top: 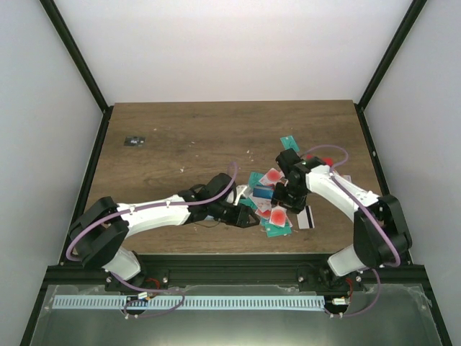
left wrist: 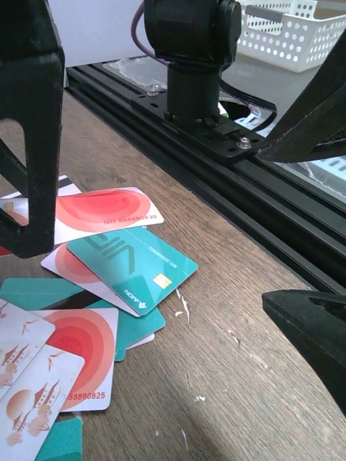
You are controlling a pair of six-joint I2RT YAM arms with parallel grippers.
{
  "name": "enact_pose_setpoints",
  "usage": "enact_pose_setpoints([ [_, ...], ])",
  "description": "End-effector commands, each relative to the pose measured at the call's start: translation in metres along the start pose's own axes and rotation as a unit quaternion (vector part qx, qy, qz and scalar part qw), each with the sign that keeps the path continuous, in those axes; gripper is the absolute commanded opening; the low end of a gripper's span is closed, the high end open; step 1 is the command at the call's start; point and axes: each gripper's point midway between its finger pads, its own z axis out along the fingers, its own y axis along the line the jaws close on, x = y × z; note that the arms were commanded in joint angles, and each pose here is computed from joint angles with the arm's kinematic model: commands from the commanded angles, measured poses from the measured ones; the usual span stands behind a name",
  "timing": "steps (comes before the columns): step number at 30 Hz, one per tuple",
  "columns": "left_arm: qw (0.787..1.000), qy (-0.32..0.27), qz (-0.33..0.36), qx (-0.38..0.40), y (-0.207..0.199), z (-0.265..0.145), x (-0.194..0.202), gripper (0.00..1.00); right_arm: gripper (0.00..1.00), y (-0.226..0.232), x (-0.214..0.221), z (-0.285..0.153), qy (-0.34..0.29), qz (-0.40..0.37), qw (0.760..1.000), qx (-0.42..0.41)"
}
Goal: Put the credit cards into the card holder
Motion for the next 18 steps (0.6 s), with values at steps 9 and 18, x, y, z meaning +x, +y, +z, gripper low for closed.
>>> enact_pose_setpoints([
  [9,0.996,-0.086,0.005,0.03,-0.028,-0.022,-0.037,0.53,0.51,0.047,0.012,-0.056,-0.008,-0.012,0.991,-0.132],
  [18,0.994,-0.087,0.011,0.067,-0.04,-0.018,-0.045,0.53,0.51,0.063,0.019,-0.07,-0.002,-0.029,0.983,-0.183],
])
